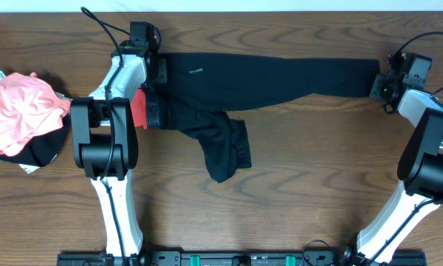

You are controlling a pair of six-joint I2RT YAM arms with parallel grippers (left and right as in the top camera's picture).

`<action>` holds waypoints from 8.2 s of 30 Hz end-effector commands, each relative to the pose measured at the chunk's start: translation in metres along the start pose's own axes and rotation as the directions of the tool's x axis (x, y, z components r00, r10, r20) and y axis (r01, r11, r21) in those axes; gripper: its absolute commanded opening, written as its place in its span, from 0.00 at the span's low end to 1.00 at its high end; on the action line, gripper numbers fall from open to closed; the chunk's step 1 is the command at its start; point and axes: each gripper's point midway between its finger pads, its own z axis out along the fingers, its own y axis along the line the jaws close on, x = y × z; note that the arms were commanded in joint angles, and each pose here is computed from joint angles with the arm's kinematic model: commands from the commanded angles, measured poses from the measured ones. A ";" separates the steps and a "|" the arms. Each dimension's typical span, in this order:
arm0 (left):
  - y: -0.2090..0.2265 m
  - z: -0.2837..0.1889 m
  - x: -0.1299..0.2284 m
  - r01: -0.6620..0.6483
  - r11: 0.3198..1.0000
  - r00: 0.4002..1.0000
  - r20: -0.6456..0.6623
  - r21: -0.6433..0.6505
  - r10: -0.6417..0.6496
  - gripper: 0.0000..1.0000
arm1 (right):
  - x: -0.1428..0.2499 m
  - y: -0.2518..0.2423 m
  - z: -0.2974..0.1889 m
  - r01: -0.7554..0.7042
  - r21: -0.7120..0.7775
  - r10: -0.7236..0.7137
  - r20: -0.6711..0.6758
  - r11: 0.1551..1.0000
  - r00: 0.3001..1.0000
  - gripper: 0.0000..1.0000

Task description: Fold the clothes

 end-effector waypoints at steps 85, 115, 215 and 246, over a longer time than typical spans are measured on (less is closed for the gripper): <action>0.012 -0.099 0.144 0.032 0.999 0.916 -0.401 0.033 -0.016 0.80 | 0.290 0.306 -0.194 0.165 -0.652 -0.557 -0.456 0.740 0.695 0.53; 0.012 -0.099 0.143 0.032 0.999 0.917 -0.399 0.034 -0.016 0.80 | 0.134 0.165 -0.200 0.100 -0.268 -0.177 -0.282 0.958 0.943 0.01; -0.018 -0.145 0.142 0.187 0.944 0.937 -0.338 0.271 -0.088 0.53 | 0.101 -0.056 -0.192 -0.318 0.243 0.362 -0.159 0.916 0.919 0.01; -0.068 -0.117 0.146 0.226 0.862 0.916 -0.399 0.453 -0.031 0.06 | 0.101 -0.055 -0.191 -0.320 0.236 0.362 -0.161 0.918 0.918 0.02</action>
